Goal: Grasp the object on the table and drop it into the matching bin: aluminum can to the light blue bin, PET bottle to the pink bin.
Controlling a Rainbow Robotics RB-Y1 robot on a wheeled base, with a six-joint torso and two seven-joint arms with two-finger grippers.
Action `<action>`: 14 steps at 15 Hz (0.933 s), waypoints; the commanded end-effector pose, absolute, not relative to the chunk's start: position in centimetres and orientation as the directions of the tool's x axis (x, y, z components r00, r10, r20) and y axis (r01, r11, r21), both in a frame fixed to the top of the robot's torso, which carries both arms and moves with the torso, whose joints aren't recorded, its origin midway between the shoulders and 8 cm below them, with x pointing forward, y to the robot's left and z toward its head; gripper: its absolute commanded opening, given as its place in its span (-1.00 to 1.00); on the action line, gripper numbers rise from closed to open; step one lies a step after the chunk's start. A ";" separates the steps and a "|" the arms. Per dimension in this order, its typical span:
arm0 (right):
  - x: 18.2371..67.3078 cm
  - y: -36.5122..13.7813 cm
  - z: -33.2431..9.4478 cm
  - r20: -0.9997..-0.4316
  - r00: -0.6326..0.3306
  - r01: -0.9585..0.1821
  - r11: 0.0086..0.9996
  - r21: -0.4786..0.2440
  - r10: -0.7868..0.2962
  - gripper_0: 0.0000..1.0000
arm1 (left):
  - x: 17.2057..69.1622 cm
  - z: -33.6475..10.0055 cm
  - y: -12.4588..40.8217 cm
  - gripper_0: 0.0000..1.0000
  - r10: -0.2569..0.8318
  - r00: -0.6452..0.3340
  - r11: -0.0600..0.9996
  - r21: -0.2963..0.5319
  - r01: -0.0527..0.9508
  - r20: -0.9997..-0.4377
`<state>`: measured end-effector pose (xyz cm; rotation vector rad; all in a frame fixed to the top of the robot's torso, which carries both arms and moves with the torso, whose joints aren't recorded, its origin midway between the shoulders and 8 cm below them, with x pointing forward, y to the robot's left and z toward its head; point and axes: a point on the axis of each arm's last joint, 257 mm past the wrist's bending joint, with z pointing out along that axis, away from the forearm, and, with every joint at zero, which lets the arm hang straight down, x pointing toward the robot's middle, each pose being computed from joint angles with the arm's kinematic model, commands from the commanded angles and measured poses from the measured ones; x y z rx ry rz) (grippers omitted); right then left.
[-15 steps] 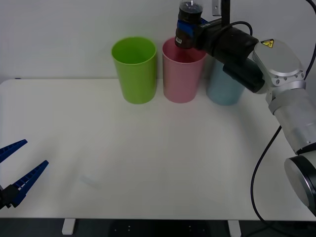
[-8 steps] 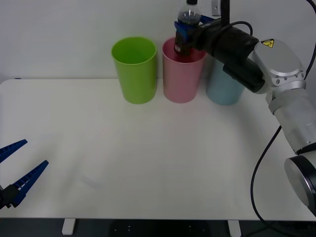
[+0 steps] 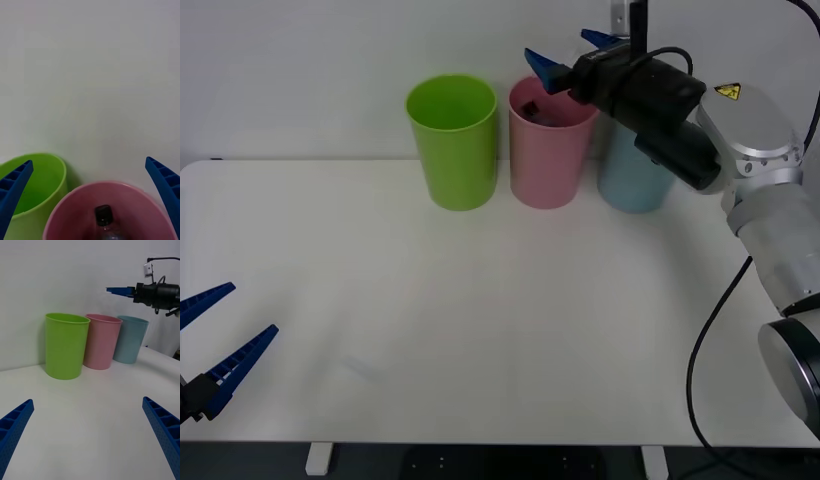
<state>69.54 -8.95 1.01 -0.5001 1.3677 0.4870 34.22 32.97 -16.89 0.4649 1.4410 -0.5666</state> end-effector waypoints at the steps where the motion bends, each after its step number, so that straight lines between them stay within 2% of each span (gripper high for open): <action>1: 67.8 -10.8 0.8 -0.986 0.165 -0.605 0.793 -0.071 0.038 1.00 | 34.2 -16.9 33.0 1.00 -0.082 0.041 0.785 -0.039 0.618 -0.996; 14: 58.3 -21.9 -6.4 -0.984 0.163 -0.583 0.798 -0.152 -0.069 1.00 | 34.2 -16.9 33.0 1.00 -0.082 0.041 0.785 -0.039 0.618 -0.996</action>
